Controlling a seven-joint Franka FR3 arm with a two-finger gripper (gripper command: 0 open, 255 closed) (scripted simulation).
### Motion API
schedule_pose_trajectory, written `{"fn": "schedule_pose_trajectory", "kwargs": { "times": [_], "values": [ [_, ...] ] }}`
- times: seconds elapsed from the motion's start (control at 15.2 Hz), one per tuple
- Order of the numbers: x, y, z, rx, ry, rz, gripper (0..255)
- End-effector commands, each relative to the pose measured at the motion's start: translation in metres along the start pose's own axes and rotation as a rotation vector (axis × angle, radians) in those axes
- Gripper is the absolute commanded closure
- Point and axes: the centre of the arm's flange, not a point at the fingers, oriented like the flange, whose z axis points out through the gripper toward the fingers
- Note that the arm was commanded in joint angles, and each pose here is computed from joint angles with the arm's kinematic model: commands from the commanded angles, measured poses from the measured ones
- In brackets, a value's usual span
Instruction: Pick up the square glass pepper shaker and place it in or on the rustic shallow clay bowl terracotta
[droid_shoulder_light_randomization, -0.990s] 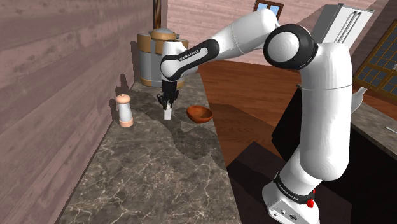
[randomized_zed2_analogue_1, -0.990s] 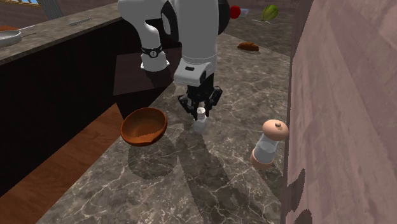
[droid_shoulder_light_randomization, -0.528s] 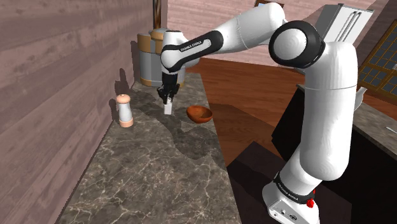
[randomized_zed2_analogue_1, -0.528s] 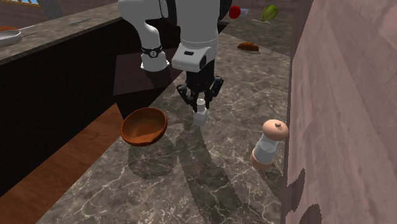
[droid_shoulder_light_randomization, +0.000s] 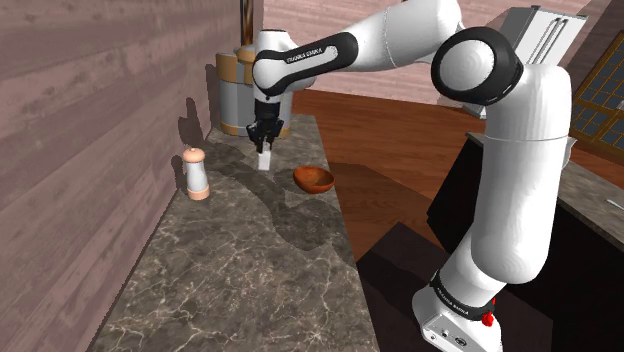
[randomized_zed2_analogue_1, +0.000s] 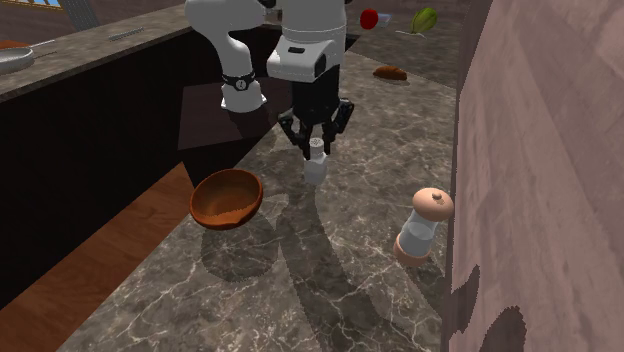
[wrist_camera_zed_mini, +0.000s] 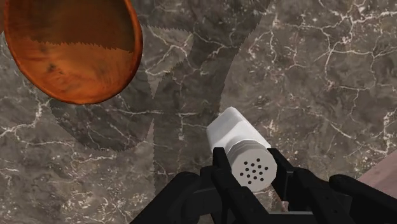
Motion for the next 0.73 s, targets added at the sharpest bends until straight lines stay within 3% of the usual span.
{"fn": "schedule_pose_trajectory", "kwargs": {
  "times": [0.0, 0.66],
  "values": [
    [0.001, 0.0, -0.01, 0.0, 0.0, 0.0, 255],
    [-0.05, 0.105, -0.039, 0.0, 0.0, 0.0, 255]
  ]
}}
